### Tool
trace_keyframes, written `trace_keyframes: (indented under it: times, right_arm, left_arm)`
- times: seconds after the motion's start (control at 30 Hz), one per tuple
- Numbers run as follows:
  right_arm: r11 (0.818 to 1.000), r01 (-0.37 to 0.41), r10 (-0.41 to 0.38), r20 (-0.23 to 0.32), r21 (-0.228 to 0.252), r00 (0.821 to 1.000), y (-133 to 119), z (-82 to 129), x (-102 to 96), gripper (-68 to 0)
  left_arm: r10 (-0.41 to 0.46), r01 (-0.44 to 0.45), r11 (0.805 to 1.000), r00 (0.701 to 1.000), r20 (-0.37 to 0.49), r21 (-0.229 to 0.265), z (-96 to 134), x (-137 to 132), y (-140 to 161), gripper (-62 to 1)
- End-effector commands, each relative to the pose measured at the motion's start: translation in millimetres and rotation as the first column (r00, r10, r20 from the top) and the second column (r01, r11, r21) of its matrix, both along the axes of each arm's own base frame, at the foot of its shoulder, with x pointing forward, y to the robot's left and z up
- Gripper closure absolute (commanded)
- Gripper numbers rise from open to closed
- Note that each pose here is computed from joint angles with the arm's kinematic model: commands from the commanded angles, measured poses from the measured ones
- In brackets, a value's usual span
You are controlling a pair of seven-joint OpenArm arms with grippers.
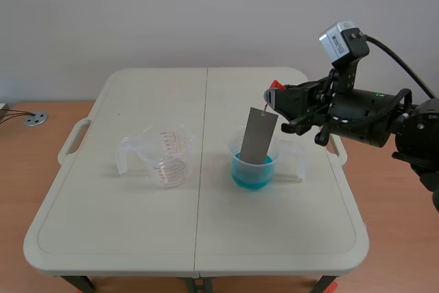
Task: Hold the metal plate by the orange handle, dip it into the blue solution, take it out and point at it, then put the plate back in the beaker on the left.
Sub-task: 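Hold the plate still in the solution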
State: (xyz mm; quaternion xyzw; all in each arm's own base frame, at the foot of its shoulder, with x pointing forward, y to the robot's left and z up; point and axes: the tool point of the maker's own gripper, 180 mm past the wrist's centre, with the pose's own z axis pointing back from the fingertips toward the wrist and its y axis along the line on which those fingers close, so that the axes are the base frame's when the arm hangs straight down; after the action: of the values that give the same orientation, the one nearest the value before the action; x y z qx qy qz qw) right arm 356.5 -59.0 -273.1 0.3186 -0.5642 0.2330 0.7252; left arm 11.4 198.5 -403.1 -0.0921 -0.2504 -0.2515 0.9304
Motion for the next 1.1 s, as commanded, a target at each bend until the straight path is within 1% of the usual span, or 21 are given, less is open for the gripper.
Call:
trace_keyframes:
  times: [0.0, 0.57, 0.77, 0.93, 1.07]
  right_arm:
    - [1.0, -0.014, 0.014, 0.012, -0.009, 1.0, 0.5, 3.7, 1.1, -1.3]
    - [1.0, -0.015, 0.015, 0.012, -0.011, 1.0, 1.2, 3.3, 1.0, -1.3]
    - [1.0, -0.013, 0.013, 0.019, -0.004, 1.0, 1.0, 5.2, 1.5, -1.3]
    - [0.999, -0.007, 0.005, 0.039, 0.041, 0.999, -2.1, 18.8, 3.0, -1.3]
    - [0.999, -0.021, 0.018, 0.078, 0.034, 0.997, -1.0, 32.2, 2.9, -1.3]
  left_arm:
    - [0.009, -0.009, 1.0, 1.0, 0.013, -0.02, 3.6, 3.0, -5.7, -2.7]
    - [0.009, -0.009, 1.0, 1.0, 0.014, -0.02, 3.7, 3.1, -5.8, -2.7]
    - [0.009, -0.008, 1.0, 1.0, 0.026, -0.021, 4.0, 7.7, -5.9, -2.7]
    - [0.009, -0.008, 1.0, 1.0, 0.023, -0.02, 3.8, 7.3, -5.8, -2.7]
    - [0.009, -0.008, 1.0, 1.0, 0.023, -0.02, 3.8, 7.3, -5.8, -2.7]
